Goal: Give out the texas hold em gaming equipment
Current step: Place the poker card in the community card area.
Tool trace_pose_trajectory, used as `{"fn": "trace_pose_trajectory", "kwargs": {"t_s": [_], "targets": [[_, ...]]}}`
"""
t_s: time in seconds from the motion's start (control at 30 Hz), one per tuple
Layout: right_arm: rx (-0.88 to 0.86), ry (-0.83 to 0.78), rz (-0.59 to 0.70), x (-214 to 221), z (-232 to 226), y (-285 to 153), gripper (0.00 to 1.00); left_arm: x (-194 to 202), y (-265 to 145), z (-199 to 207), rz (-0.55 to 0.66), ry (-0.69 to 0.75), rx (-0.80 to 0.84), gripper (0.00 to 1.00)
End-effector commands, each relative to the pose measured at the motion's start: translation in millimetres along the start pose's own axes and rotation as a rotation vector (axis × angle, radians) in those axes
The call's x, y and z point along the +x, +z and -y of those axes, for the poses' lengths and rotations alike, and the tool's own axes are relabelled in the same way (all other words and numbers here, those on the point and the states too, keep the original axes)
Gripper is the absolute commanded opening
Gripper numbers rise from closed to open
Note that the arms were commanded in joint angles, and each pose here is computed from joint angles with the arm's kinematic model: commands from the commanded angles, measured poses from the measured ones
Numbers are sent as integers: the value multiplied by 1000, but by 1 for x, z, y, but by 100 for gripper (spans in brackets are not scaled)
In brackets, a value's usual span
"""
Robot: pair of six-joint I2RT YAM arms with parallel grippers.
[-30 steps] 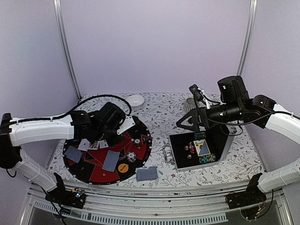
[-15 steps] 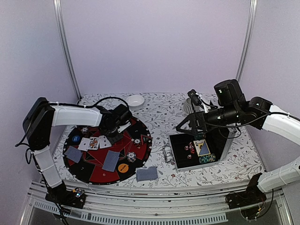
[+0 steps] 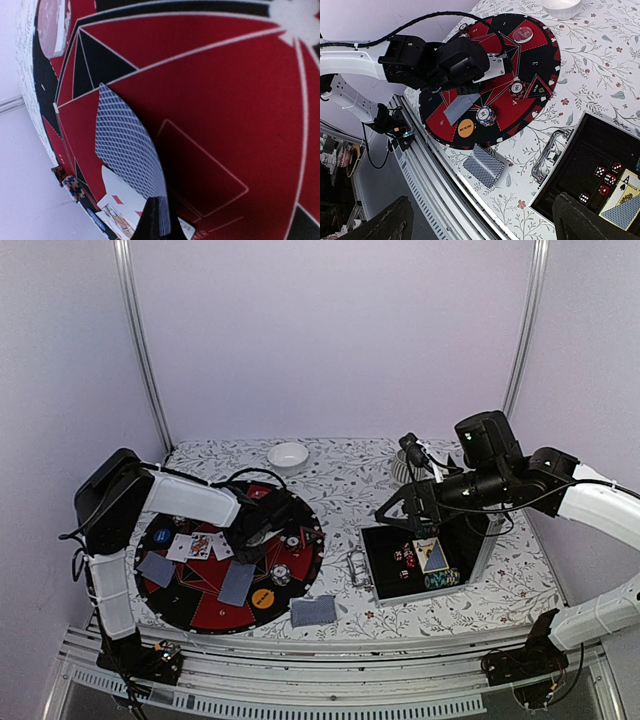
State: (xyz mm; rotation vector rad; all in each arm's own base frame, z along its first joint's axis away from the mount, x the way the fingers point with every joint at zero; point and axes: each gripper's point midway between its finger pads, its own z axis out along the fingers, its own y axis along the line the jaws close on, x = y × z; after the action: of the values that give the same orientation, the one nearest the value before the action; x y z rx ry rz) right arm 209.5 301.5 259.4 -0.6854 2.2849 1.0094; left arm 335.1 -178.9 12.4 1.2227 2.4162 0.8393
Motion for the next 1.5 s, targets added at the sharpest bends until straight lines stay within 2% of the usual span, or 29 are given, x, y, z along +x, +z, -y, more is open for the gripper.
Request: {"fn": "trace_pose_trajectory", "kwargs": {"t_s": [0.0, 0.17, 0.33, 0.63, 0.77, 1.13, 1.47], "targets": [[-8, -4, -6, 0, 1, 2, 99, -10, -12, 9, 72, -23, 56, 0], [-8, -5, -5, 0, 0, 1, 99, -7, -15, 20, 61, 9, 78, 0], [-11, -1, -16, 1, 1, 4, 99, -20, -24, 29, 126, -46, 156, 0], [-3, -4, -11, 1, 2, 3, 99, 14, -15, 52, 11, -76, 239, 0], [-8, -3, -17, 2, 2, 5, 99, 31, -13, 54, -50, -86, 245, 0], [-7, 0, -16, 3, 2, 4, 99, 59, -18, 55, -108, -112, 266, 0], [-13, 0, -17, 4, 1, 3, 99, 51, -20, 44, -60, -106, 234, 0]]}}
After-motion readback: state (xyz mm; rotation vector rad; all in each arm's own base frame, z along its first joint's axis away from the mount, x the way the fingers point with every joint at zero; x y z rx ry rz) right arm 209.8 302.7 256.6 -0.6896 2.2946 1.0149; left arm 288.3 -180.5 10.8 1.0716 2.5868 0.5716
